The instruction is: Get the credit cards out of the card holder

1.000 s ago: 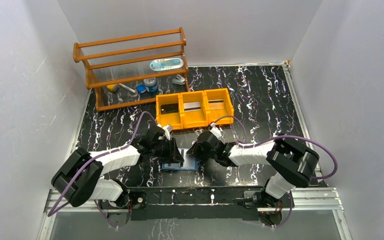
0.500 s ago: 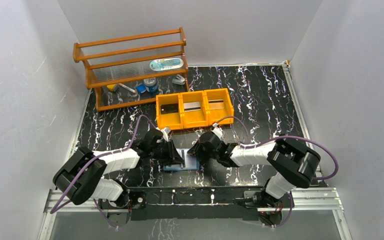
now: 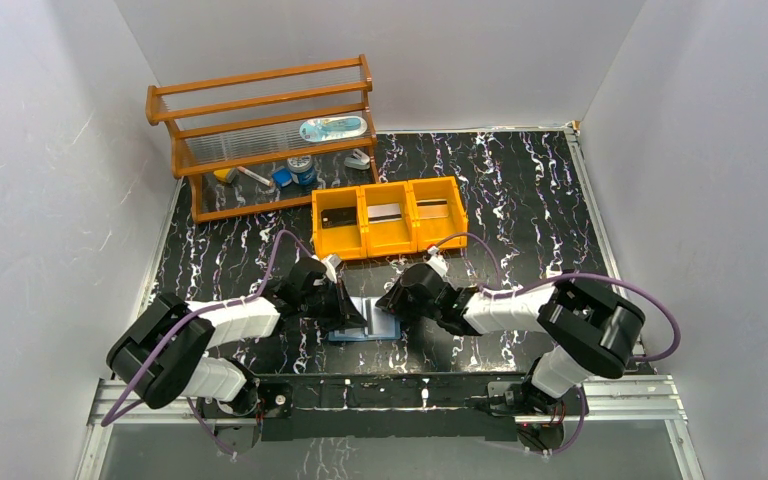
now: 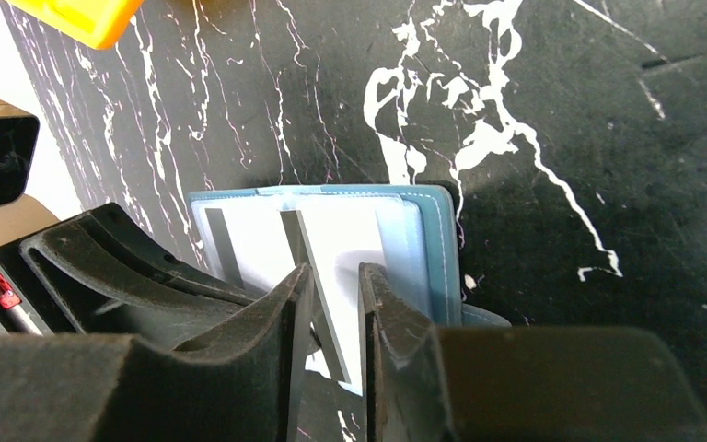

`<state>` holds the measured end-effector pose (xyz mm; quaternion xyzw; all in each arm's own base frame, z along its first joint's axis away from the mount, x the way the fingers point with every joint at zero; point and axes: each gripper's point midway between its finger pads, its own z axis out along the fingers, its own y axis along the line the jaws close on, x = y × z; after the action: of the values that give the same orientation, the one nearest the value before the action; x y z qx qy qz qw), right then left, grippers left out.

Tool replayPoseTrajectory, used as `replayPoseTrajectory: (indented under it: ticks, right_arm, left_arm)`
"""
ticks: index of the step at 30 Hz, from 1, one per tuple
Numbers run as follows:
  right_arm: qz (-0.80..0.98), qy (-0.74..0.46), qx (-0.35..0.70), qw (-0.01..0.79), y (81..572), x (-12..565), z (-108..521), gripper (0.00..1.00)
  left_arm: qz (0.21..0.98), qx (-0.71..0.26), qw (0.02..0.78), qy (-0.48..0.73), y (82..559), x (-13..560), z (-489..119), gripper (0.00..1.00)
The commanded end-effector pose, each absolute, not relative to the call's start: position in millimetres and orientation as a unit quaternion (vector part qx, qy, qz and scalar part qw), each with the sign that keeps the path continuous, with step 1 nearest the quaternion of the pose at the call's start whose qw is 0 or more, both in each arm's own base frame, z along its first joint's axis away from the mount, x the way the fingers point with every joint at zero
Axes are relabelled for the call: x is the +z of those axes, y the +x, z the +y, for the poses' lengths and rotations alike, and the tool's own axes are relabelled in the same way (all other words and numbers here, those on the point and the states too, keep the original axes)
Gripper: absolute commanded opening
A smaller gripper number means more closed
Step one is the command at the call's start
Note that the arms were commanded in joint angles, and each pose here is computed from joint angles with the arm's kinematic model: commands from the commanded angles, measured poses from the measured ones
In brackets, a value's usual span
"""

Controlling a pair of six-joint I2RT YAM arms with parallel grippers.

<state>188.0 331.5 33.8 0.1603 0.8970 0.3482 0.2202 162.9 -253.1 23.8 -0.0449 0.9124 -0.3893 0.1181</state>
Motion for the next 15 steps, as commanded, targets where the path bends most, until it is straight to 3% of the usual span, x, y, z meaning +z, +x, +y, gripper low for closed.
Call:
replayPoseTrajectory:
  ticks: [1,7,15]
  right_arm:
    - [0.909,0.154,0.320,0.218,179.8,21.1,312.4,0.35]
    - [0.904,0.143,0.332,0.230,182.0,30.0,311.3,0.43]
    - [0.901,0.125,0.356,0.212,178.7,26.1,322.0,0.38]
  left_arm:
    - [0.904,-0.404,0.138,-0.026,167.4,37.5,-258.5,0.00]
    - [0.910,-0.386,0.150,-0.015,166.1,43.1,-250.6,0.00]
    - [0.915,-0.372,0.155,-0.003,166.9,42.8,-246.3,0.00]
